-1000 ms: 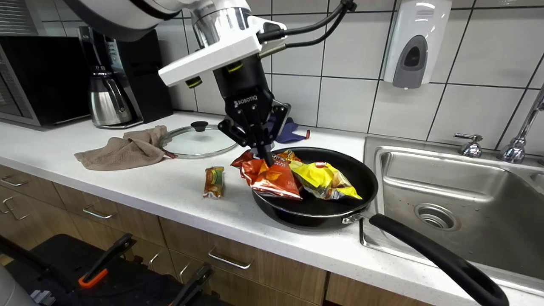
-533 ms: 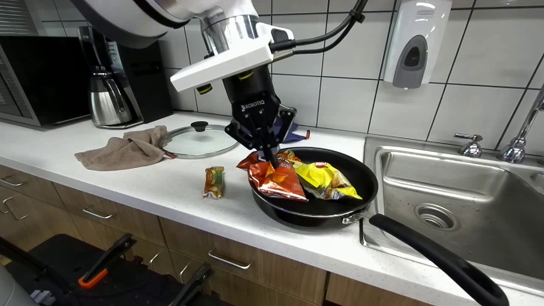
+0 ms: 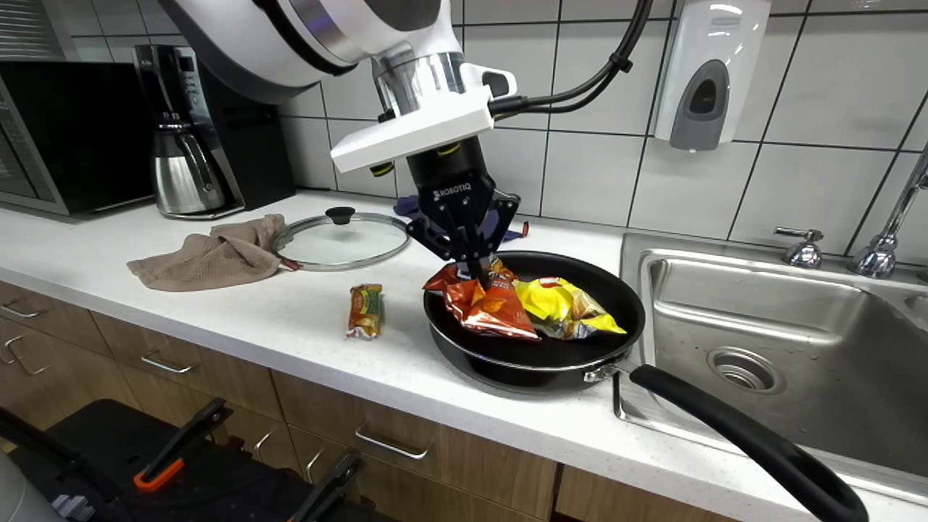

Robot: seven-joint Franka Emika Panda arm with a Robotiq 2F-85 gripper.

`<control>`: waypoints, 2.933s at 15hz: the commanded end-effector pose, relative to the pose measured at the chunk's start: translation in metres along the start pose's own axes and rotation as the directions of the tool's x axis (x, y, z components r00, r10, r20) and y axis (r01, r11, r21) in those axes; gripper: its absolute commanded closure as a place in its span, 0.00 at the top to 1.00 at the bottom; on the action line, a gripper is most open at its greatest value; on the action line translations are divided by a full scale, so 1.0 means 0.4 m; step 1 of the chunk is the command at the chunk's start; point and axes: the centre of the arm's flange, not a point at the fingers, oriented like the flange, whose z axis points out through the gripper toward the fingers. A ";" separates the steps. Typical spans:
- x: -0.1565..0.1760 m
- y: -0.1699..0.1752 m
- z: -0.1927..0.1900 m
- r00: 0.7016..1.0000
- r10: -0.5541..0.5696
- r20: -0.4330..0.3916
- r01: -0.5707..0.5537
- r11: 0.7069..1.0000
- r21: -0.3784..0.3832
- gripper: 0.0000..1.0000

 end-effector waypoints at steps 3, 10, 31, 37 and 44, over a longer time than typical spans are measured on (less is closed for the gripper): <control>0.044 0.018 0.055 1.000 0.001 0.024 -0.001 1.000 -0.016 0.00; 0.065 0.026 0.066 0.999 0.010 0.035 -0.009 0.999 -0.051 0.00; 0.077 0.000 -0.064 0.997 0.048 -0.064 -0.055 0.992 -0.111 1.00; 0.100 -0.059 -0.165 0.989 0.065 -0.131 -0.077 0.993 -0.094 1.00; 0.146 -0.160 -0.237 0.952 0.223 -0.210 -0.216 0.975 0.052 1.00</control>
